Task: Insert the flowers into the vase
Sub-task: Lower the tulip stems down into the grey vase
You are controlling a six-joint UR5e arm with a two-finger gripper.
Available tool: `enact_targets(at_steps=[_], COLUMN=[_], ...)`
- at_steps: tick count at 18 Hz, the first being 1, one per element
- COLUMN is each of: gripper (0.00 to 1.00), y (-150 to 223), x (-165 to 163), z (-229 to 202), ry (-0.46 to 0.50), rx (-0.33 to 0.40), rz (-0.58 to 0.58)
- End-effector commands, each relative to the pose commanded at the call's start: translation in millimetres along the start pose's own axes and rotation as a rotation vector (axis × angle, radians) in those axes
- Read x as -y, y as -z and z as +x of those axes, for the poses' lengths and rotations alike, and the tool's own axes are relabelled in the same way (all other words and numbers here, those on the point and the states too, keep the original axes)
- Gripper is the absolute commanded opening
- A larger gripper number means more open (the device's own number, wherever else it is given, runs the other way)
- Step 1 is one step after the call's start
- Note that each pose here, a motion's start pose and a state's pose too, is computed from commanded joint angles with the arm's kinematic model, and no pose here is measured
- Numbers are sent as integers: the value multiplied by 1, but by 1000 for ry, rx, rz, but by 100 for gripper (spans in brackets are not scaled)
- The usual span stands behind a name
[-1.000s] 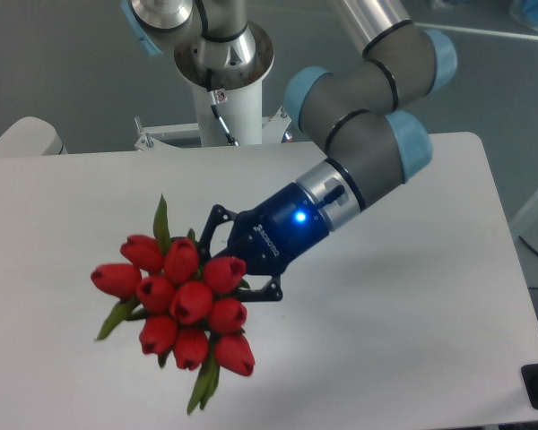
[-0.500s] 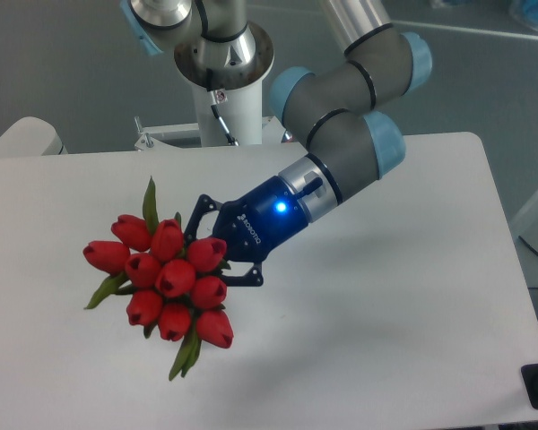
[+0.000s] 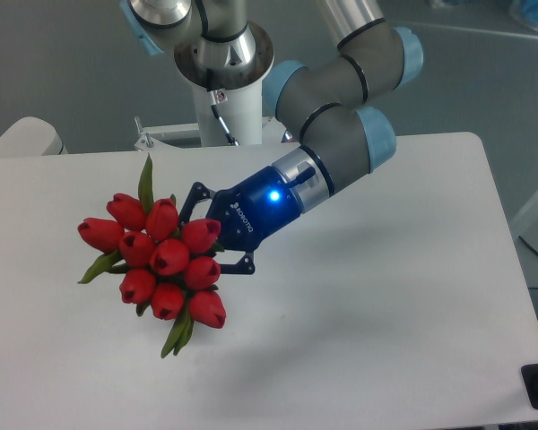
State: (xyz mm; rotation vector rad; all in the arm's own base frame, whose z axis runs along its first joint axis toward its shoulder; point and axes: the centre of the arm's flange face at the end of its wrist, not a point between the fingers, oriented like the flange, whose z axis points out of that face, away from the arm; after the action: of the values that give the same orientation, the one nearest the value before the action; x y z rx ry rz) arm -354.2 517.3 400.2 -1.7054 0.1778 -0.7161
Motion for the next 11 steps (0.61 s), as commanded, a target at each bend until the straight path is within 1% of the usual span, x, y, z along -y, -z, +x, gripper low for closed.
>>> enact_targets(at_steps=[6,8,11], gripper=[18,18,19], y=[-1,-3,-2], x=[-11,-14,-28], z=[9,10,10], ry=[9,1,-22], rx=[-3,-6,-4], rz=[-1,-4,-4])
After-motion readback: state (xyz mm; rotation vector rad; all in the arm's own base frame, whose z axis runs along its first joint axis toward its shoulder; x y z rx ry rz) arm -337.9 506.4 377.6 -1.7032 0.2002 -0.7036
